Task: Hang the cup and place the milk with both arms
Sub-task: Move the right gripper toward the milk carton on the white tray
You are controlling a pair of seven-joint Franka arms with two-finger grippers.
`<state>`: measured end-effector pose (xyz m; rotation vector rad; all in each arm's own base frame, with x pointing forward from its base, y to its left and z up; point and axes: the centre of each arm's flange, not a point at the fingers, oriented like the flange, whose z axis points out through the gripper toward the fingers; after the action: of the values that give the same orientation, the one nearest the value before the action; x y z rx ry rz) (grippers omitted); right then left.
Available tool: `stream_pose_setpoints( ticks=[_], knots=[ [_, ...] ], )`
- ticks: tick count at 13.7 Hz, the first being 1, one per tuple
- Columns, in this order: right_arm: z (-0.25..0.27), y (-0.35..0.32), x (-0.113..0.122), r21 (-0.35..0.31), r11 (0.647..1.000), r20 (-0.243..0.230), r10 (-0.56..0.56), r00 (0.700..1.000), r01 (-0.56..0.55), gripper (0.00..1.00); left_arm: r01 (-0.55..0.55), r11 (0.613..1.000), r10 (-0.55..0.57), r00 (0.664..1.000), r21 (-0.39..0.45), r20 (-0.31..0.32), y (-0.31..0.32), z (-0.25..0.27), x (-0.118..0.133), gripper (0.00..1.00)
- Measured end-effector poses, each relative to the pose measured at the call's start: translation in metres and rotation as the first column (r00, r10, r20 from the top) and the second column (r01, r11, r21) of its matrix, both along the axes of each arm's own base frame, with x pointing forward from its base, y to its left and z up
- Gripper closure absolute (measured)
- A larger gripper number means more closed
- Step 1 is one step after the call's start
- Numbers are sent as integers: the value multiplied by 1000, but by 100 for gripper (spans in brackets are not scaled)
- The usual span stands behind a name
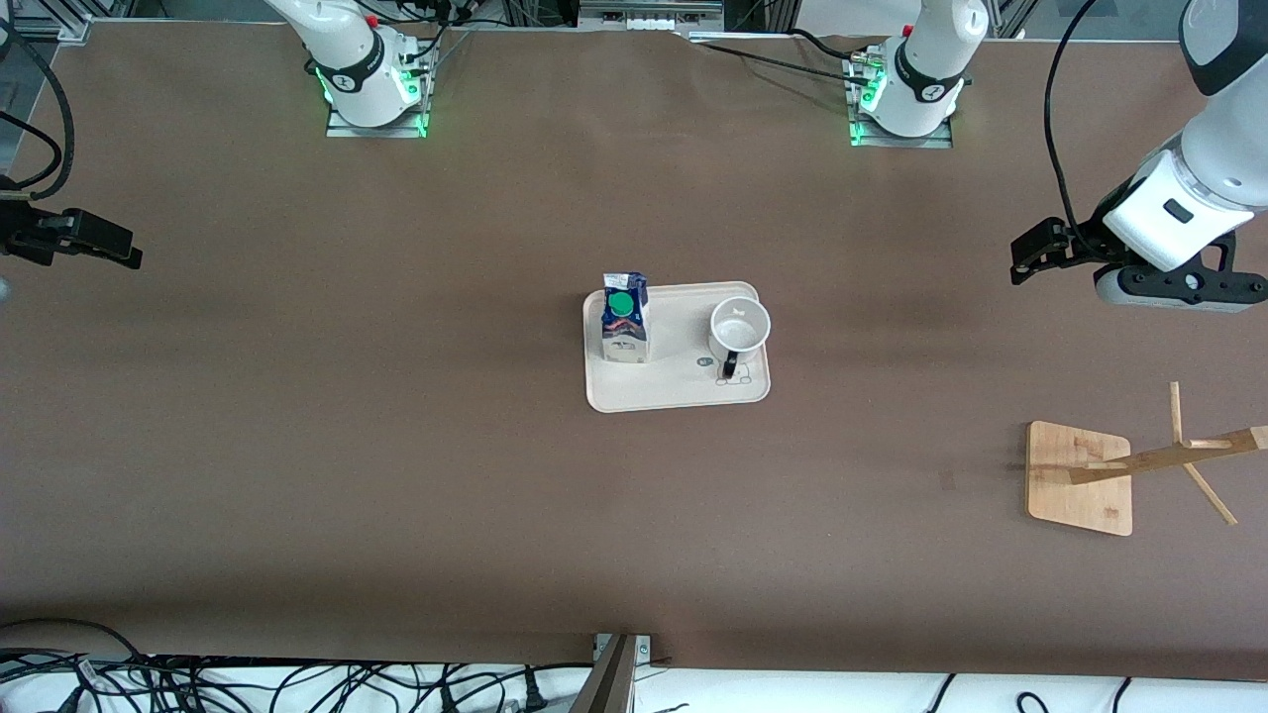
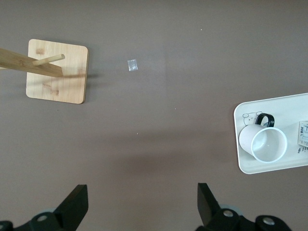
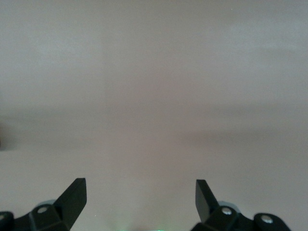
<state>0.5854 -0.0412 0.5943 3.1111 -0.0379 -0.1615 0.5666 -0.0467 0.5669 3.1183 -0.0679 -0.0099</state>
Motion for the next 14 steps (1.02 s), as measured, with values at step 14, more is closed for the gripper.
stream_pose_setpoints(
  ticks=[14],
  knots=[
    [-68, 194, 20, 166, 980, -61, 124, 990, -112, 0, -2, 1000, 2, 1000, 0, -1, 1, -1, 0, 0]
  ],
)
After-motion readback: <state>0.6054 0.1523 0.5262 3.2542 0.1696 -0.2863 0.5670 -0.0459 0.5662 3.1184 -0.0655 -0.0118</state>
